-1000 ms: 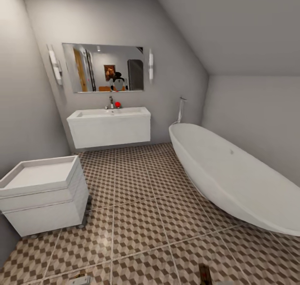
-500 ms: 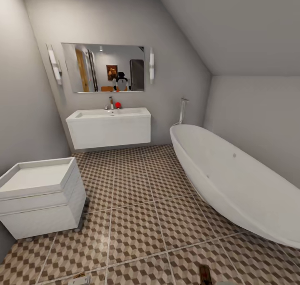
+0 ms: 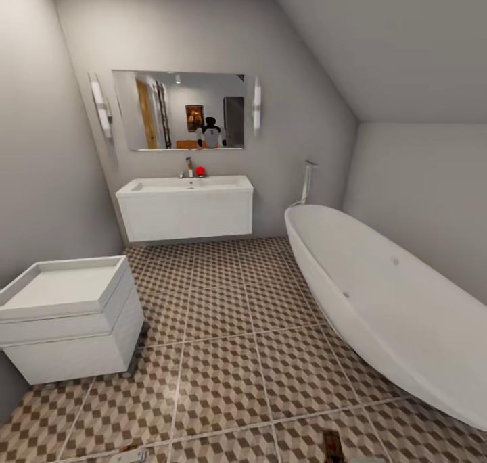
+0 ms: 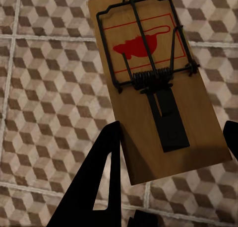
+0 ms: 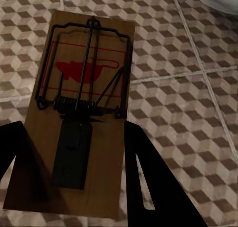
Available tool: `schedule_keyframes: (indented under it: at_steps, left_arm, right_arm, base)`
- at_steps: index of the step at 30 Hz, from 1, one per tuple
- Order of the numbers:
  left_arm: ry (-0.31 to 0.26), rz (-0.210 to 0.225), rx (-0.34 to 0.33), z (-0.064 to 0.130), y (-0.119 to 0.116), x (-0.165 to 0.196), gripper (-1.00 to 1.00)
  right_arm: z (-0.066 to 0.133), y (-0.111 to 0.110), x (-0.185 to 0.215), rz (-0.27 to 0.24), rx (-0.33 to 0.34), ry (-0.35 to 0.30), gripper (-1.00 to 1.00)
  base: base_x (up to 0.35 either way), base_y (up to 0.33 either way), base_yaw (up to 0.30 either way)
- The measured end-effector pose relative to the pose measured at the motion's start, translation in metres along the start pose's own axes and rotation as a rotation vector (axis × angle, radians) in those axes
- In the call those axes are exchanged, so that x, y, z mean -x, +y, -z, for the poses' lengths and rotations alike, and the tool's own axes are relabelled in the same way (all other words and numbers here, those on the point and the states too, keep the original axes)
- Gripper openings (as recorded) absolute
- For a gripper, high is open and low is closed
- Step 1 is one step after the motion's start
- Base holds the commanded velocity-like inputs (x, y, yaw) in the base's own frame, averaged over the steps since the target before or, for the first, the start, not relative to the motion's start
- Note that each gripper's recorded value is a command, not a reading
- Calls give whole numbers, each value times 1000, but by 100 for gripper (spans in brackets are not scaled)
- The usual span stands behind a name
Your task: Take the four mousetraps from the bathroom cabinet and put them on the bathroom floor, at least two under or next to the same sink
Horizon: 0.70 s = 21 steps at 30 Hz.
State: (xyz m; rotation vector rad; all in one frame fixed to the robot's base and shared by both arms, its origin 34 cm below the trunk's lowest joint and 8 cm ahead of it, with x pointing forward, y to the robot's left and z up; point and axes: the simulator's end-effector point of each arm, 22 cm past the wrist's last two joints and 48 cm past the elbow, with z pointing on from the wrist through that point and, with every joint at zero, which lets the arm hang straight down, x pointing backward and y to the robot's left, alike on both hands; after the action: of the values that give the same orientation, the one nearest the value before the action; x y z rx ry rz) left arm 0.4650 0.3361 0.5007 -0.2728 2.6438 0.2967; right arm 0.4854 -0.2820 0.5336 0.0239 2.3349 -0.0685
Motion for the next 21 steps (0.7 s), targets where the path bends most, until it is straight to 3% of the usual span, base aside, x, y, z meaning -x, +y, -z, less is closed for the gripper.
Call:
schedule_keyframes:
  at_steps: [7,21]
  left_arm:
    - [0,0,0,0,0,0,-100]
    - [0,0,0,0,0,0,-100]
  right_arm:
    - [0,0,-1,0,0,1,-100]
    - [0,0,0,0,0,0,-100]
  base:
    - [133,-124,202]
    - [133,-123,10]
